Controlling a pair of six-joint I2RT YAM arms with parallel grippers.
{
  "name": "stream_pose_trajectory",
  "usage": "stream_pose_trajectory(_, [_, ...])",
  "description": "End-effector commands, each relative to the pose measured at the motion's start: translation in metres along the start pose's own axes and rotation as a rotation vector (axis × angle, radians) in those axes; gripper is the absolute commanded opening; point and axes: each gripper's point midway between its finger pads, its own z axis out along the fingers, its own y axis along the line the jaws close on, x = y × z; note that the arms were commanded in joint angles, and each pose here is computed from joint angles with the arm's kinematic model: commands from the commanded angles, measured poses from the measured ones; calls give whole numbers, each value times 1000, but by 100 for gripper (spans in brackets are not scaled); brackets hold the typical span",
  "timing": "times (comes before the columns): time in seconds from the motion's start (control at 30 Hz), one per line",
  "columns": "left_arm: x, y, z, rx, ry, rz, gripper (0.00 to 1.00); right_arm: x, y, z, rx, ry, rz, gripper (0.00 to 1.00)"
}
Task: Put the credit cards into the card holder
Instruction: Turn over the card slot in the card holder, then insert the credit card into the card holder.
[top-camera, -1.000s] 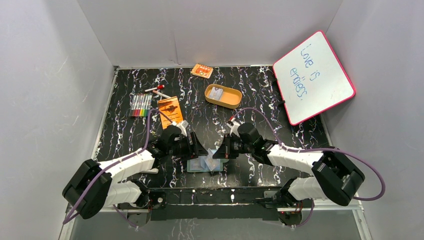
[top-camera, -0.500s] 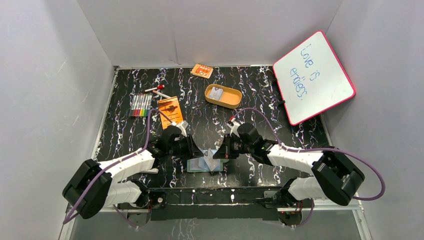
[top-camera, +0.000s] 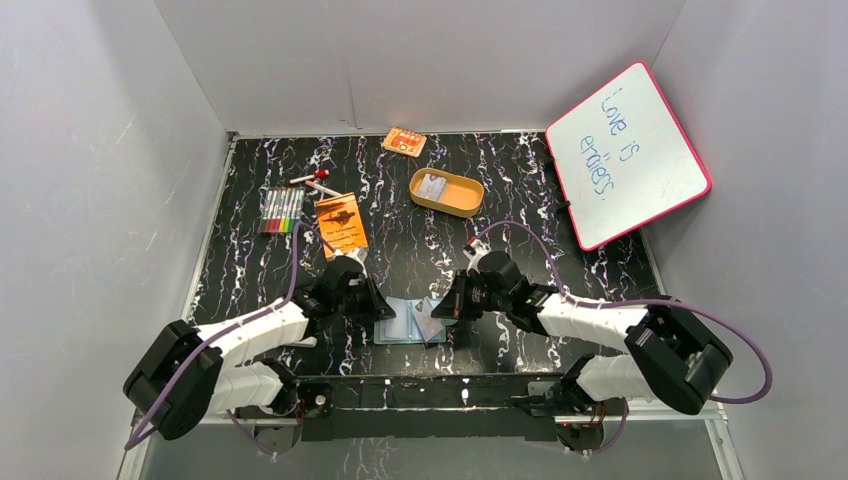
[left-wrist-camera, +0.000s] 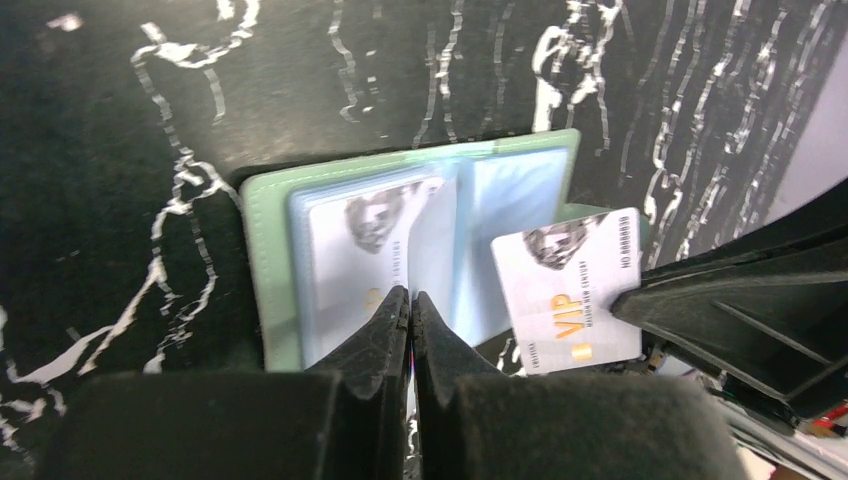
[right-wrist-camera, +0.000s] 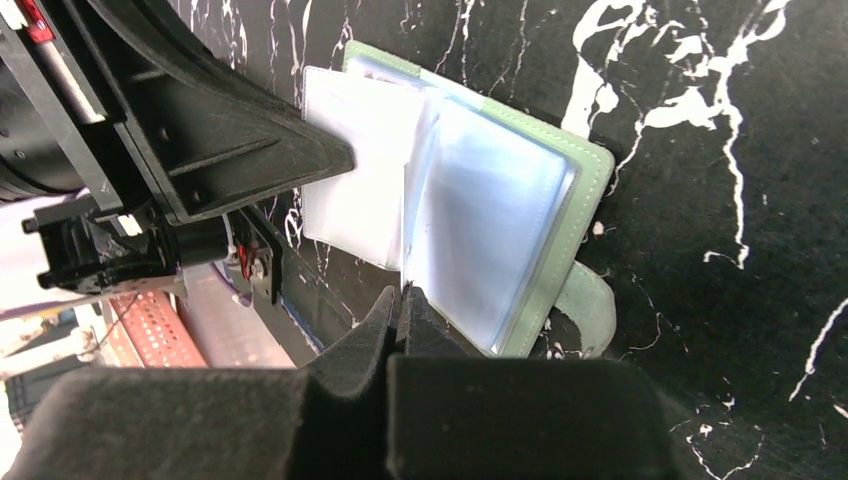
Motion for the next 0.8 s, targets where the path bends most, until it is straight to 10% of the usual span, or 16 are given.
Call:
stream_pose_trajectory(0.0, [0,18,-4,-77,-36,-40,0,-20,17,-1,-58,-111,23,0])
stream_pose_trajectory(0.3, [-1,34,-10,-159,-60,-55,4,-29,29,5,-99,-223,53,0])
stream_pose_trajectory(0.6, [-7,26,-22,-156,-71,-26,50,-29,37,16,-132,-252,71,0])
stream_pose_trajectory(0.77, [-9,26,-35,-185,-76,-7,57,-24,35,23,-123,-246,84,0])
